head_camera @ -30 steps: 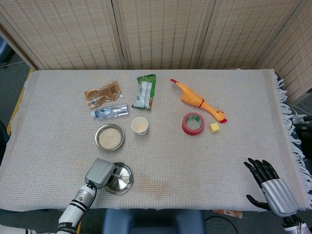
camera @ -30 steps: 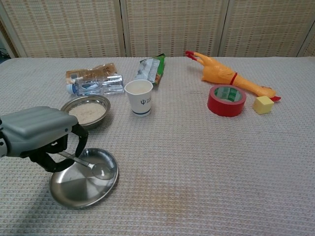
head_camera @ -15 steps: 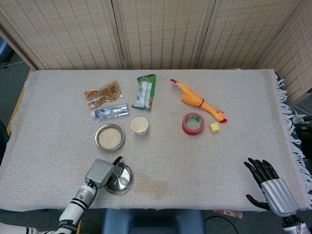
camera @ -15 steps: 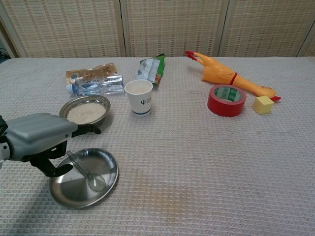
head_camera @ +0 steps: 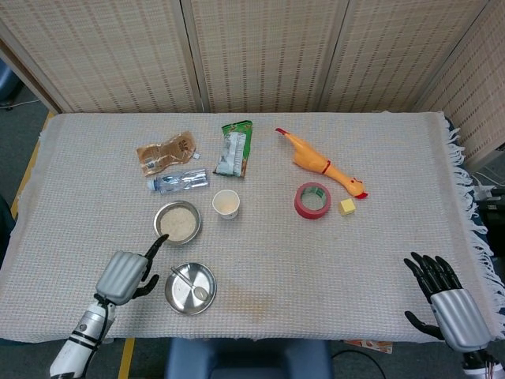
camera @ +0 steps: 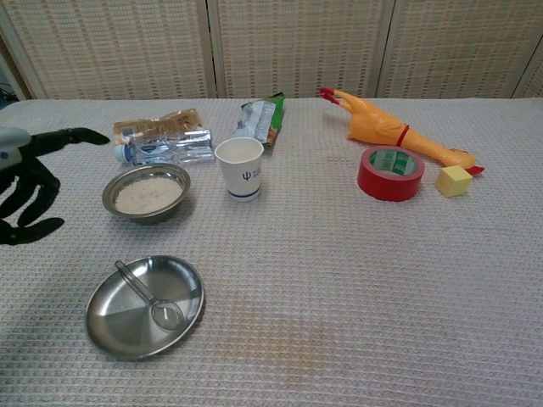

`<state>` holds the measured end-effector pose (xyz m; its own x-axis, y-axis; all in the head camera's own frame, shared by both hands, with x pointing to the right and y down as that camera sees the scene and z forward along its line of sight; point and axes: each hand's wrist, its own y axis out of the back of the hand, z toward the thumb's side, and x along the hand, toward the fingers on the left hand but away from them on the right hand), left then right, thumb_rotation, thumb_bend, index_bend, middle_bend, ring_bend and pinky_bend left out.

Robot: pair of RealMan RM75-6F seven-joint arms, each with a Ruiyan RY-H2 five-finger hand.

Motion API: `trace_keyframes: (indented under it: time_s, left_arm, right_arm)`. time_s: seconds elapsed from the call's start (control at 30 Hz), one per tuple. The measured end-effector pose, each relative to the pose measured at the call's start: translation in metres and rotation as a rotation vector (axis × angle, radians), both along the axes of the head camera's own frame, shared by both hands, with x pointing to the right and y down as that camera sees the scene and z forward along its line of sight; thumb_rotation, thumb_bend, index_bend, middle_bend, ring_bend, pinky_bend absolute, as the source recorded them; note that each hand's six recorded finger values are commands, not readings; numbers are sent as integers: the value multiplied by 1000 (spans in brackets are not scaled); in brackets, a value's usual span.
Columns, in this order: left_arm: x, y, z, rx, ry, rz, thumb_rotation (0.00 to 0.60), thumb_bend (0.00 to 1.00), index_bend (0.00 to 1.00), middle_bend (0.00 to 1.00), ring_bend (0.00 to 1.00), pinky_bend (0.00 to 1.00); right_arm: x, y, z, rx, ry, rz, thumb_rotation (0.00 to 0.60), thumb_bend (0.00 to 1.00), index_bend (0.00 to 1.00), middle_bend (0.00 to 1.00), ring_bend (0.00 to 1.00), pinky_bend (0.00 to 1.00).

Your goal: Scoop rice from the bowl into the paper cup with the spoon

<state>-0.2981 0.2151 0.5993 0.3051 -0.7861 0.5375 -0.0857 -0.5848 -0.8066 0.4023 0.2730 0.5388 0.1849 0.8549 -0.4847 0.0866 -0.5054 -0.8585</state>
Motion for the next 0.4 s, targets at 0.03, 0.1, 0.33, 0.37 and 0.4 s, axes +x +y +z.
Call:
trace_keyframes:
  time_s: [0.03,0.1,0.33,0.37,0.4]
  left_arm:
    - [-10,1,-7,26,26,-29,600,381,0,74,42,205]
    - [-37,6,-19,70,84,-109,600,373,0,1,0,122]
    - [-130,30,-62,177,175,-292,600,365,0,0,0,100]
    - [-138,33,-66,169,180,-297,600,365,0,0,0,100]
    - [-142,35,-67,157,179,-295,600,365,0,0,0,100]
  right_arm:
    - [1,-2,0,14,11,8,600,120,0,0,0,0]
    - [2,-5,-1,41,31,18,600,120,0,0,0,0]
    - [-6,-9,1,93,95,32,600,120,0,0,0,0]
    - [-8,-8,2,92,96,32,600,120,0,0,0,0]
    - [-9,-8,2,91,97,31,600,120,0,0,0,0]
